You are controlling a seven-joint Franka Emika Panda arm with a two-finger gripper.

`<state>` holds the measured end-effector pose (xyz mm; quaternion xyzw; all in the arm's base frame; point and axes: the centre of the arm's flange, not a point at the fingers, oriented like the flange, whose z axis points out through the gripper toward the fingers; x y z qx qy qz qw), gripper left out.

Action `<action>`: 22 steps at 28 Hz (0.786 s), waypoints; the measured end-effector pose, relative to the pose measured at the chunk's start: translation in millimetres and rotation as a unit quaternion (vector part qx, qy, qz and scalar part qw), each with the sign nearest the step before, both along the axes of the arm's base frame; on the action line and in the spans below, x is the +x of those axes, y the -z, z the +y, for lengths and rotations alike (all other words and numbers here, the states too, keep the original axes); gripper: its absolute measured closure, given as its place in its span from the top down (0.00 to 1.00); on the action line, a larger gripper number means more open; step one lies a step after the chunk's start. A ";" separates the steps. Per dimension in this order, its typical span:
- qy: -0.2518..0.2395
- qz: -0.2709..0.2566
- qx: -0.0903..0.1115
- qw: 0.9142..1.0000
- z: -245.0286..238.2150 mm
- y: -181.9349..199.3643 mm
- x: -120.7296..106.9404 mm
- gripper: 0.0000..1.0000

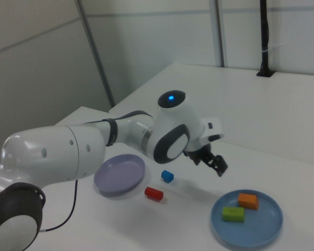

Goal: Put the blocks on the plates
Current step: 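Move the gripper to the blue block and grasp it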

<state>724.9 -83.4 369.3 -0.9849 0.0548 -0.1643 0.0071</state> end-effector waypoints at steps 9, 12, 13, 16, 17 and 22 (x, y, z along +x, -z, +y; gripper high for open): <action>0.056 0.014 0.036 0.998 71.9 6.6 1.8 1.00; 0.070 0.016 0.045 0.996 89.2 7.8 1.5 1.00; 0.072 0.018 0.046 0.996 95.1 8.6 1.2 1.00; 0.072 0.026 0.050 0.996 114.4 14.9 -1.8 1.00; 0.070 0.029 0.050 0.996 119.6 17.7 -3.3 1.00; 0.057 0.050 0.043 0.996 140.2 31.8 -10.5 1.00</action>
